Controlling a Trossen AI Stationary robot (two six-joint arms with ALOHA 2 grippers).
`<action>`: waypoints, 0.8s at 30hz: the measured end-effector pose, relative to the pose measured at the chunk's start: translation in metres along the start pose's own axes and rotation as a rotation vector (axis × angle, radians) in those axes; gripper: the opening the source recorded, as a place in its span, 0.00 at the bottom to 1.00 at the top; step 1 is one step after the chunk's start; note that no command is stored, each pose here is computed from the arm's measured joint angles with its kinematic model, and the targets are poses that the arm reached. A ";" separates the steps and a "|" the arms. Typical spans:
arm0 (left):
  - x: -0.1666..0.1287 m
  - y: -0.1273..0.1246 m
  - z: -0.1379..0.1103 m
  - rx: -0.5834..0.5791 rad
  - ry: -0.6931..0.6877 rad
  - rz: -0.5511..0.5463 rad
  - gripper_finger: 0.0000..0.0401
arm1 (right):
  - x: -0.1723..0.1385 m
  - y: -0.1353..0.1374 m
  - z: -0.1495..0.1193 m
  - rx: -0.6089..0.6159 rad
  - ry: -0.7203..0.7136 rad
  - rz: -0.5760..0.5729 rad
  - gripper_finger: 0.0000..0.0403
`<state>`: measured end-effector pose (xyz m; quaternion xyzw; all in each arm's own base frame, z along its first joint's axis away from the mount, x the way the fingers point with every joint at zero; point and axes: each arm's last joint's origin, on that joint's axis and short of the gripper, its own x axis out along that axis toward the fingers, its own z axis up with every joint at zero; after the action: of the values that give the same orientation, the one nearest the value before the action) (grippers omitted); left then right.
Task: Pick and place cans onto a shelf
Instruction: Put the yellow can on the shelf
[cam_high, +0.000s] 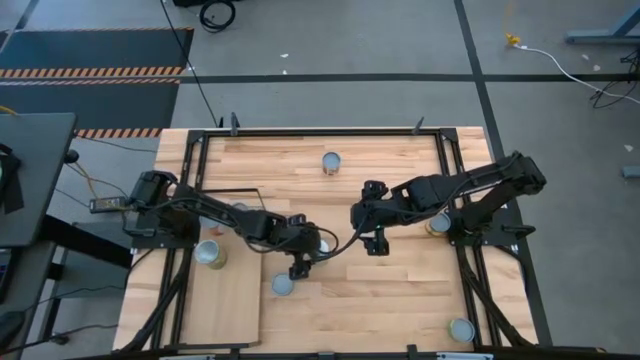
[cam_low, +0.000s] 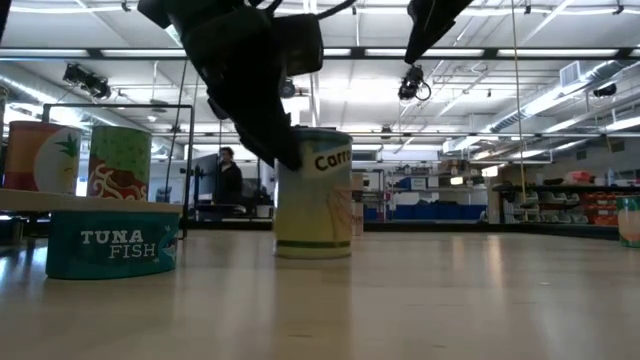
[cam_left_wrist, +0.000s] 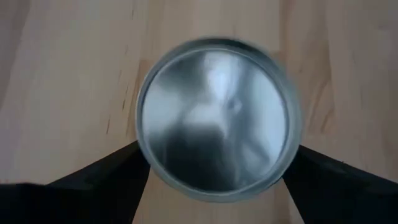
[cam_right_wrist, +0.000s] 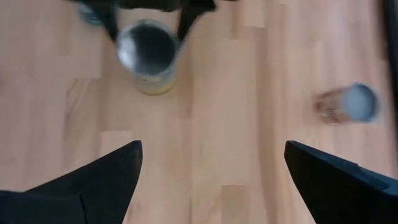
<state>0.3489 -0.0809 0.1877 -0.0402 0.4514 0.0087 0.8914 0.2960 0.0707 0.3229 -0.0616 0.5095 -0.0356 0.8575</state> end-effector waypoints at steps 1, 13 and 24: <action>0.000 0.000 0.000 0.018 -0.003 0.009 0.87 | 0.005 0.002 -0.003 -0.014 0.009 0.013 0.99; -0.001 -0.003 0.003 0.050 -0.043 0.016 0.87 | 0.107 0.016 -0.031 -0.034 -0.073 -0.087 0.99; -0.001 -0.001 0.006 0.042 -0.081 0.048 0.87 | 0.150 0.028 -0.014 0.019 -0.200 -0.081 0.98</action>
<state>0.3536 -0.0818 0.1922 -0.0103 0.4158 0.0221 0.9091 0.3550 0.0787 0.1818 -0.0773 0.4179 -0.0690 0.9026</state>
